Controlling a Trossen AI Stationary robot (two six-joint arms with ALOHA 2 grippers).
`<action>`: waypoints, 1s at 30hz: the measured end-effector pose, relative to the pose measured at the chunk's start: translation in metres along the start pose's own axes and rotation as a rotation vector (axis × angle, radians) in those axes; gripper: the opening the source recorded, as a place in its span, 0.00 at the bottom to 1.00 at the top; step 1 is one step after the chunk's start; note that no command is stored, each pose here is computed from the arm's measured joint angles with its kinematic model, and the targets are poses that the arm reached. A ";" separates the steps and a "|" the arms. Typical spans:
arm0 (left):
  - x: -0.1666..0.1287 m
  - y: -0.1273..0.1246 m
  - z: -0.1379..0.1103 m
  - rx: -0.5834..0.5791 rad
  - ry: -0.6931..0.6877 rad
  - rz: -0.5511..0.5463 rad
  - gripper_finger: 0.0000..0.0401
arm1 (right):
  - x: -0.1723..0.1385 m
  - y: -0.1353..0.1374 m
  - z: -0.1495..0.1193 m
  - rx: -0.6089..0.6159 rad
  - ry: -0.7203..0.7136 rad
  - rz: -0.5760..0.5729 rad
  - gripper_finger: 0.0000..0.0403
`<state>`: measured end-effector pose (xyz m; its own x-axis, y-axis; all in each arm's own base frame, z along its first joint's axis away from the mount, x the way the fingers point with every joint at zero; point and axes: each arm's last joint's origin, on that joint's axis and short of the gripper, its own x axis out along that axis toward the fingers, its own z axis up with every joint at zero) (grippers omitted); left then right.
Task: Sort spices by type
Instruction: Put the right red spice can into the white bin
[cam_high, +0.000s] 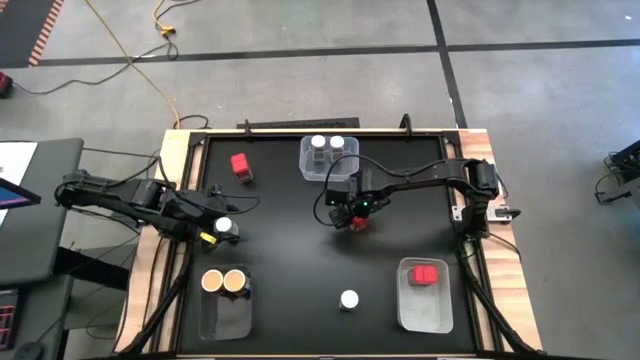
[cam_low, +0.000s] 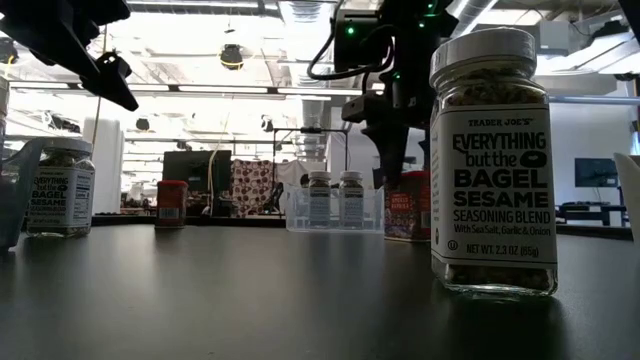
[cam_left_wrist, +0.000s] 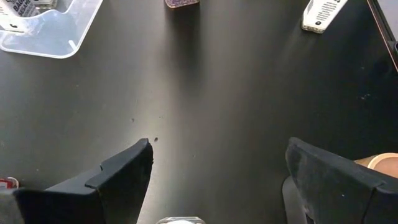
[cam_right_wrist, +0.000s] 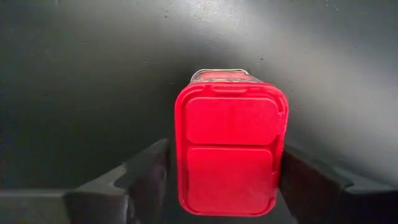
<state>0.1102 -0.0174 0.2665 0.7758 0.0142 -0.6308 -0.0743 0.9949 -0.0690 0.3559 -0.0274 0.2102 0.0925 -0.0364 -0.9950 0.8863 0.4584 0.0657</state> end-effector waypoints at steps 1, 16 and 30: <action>0.000 0.000 0.000 0.000 0.000 0.000 0.88 | 0.000 0.000 0.000 0.000 0.002 0.000 0.72; 0.000 0.000 0.000 0.000 0.000 0.000 0.88 | -0.011 -0.008 -0.002 -0.025 0.015 -0.016 0.63; 0.000 0.000 0.000 0.000 0.000 0.000 0.88 | -0.102 -0.024 -0.058 -0.192 -0.130 0.187 0.62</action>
<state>0.1102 -0.0174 0.2665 0.7758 0.0142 -0.6308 -0.0743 0.9949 -0.0690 0.2988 0.0166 0.3060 0.3142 -0.0435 -0.9484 0.7477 0.6269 0.2190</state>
